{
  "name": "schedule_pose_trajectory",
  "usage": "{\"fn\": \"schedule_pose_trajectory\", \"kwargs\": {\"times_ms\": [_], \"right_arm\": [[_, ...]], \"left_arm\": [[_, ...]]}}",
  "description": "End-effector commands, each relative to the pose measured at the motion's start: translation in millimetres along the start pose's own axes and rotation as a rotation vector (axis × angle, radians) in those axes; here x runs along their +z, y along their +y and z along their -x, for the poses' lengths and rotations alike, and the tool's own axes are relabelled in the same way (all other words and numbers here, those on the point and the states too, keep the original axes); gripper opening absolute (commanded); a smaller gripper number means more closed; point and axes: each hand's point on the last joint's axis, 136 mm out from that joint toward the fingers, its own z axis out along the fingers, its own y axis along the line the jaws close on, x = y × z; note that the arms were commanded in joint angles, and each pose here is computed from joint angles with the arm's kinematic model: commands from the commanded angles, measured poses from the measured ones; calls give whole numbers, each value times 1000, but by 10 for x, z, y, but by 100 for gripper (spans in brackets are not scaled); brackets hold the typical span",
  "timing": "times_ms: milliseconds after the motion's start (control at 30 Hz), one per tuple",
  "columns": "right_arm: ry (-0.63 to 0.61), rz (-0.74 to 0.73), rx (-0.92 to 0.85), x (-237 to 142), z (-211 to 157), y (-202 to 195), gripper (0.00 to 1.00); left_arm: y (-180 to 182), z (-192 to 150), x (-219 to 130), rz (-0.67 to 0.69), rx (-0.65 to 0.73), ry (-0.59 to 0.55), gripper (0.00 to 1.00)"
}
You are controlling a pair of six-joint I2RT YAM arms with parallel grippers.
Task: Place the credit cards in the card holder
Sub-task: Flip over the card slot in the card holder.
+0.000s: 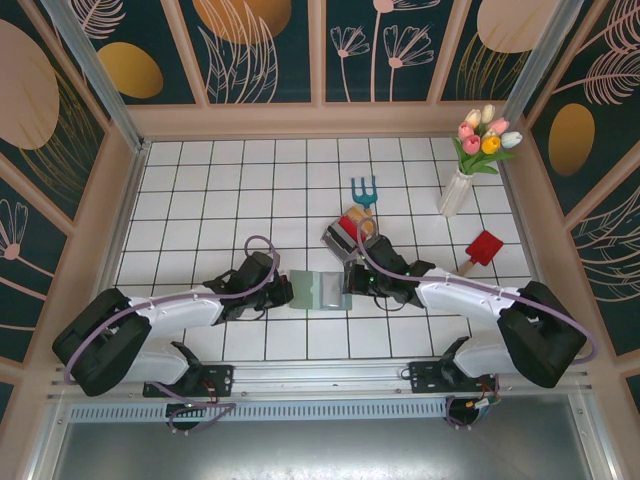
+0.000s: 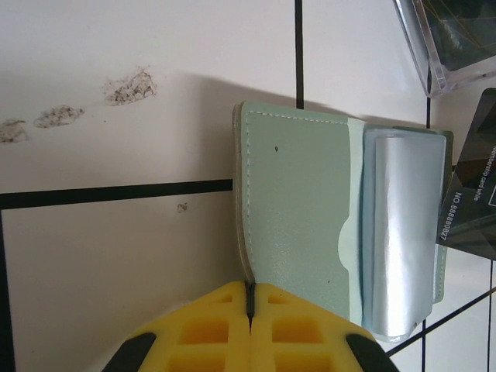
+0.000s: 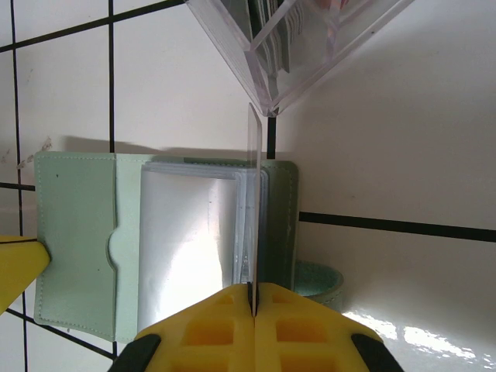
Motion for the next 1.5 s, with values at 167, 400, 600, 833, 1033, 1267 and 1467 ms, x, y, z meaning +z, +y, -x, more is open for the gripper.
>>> {"fn": "schedule_pose_trajectory", "kwargs": {"times_ms": [167,400,600,833,1033,1267,1467], "right_arm": [[-11,-24,-31,-124,-4,-47,0],[40,46,-7,21,-132,27,0],[41,61,-9,72,-109,93,0],[3,163,-1,-39,19,363,0],[-26,257,-11,-200,138,680,0],[13,278,3,-64,69,770,0],[51,321,7,86,19,895,0]], "left_arm": [[54,-23,24,18,1,7,0],[21,-21,39,6,0,13,0],[7,-34,64,-1,2,24,0],[-12,-46,85,-12,4,34,0],[-73,-32,103,-42,-5,32,0],[-165,11,91,-89,-25,12,0],[-127,11,93,-88,-51,-3,0]]}}
